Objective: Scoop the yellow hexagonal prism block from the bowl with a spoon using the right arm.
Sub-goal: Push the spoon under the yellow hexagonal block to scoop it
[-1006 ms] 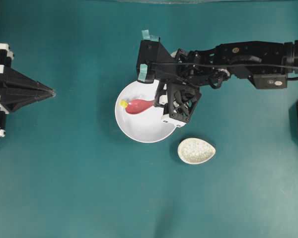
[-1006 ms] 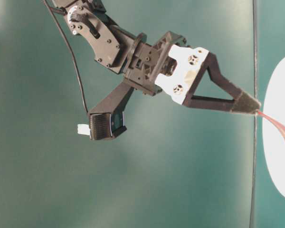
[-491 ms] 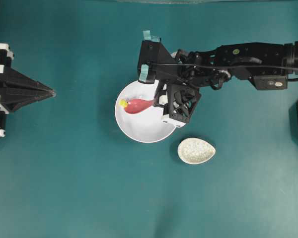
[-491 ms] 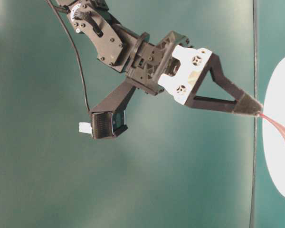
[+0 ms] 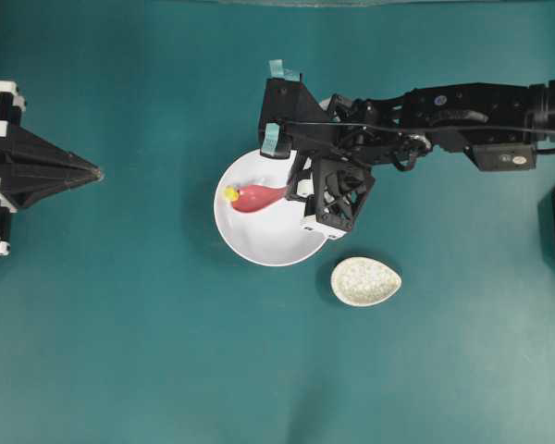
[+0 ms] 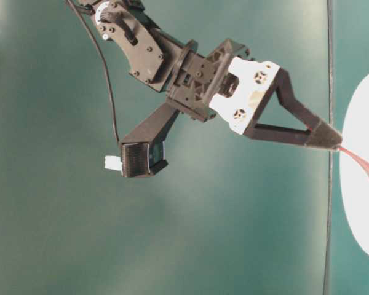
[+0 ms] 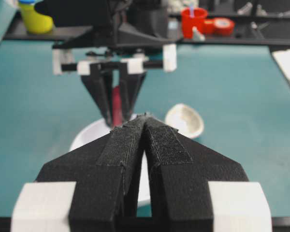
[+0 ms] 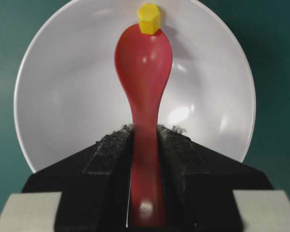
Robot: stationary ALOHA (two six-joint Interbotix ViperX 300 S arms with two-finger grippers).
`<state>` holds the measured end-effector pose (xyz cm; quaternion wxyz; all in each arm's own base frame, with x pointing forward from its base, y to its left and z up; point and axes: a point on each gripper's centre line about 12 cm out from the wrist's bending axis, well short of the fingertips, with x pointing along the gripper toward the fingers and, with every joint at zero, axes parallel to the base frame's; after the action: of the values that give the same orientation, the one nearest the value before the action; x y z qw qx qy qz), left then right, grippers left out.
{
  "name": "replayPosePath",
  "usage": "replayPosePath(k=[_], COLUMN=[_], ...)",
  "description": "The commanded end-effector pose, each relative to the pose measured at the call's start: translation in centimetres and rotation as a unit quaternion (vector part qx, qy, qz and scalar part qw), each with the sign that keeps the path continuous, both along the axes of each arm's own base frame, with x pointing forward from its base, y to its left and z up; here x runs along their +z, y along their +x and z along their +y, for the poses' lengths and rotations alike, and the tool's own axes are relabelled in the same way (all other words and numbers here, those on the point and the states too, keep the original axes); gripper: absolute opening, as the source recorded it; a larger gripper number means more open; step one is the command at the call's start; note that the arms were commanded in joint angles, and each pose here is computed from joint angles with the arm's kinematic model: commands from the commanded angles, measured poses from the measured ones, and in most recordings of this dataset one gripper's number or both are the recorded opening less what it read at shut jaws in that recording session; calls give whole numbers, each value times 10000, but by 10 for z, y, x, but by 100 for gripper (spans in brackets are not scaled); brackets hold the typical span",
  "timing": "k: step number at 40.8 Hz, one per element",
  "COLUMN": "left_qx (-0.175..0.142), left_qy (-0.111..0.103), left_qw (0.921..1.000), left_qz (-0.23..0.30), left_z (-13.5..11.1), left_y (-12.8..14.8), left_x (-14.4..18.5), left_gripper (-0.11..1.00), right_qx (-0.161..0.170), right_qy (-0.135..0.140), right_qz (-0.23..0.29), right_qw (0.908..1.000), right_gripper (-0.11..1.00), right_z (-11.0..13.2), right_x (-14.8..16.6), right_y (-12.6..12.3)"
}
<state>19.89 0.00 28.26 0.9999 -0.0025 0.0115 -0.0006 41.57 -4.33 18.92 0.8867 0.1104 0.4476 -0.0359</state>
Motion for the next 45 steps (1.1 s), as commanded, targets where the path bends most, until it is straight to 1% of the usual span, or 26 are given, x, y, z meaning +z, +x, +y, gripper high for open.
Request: replayPosePath(k=[1, 45], left_qx=[-11, -3], left_qy=[7, 7], left_qw=[9999, 9999], left_qz=[-130, -130], left_z=[0, 0], left_y=[2, 2], left_x=[10, 10], left_gripper=[1, 1], right_qx=[4, -33], right_qy=[-36, -70], right_qz=[-164, -174], right_qw=[9999, 9998], right_gripper=[23, 23], right_z=[1, 2], right_x=[8, -5], right_y=[2, -5])
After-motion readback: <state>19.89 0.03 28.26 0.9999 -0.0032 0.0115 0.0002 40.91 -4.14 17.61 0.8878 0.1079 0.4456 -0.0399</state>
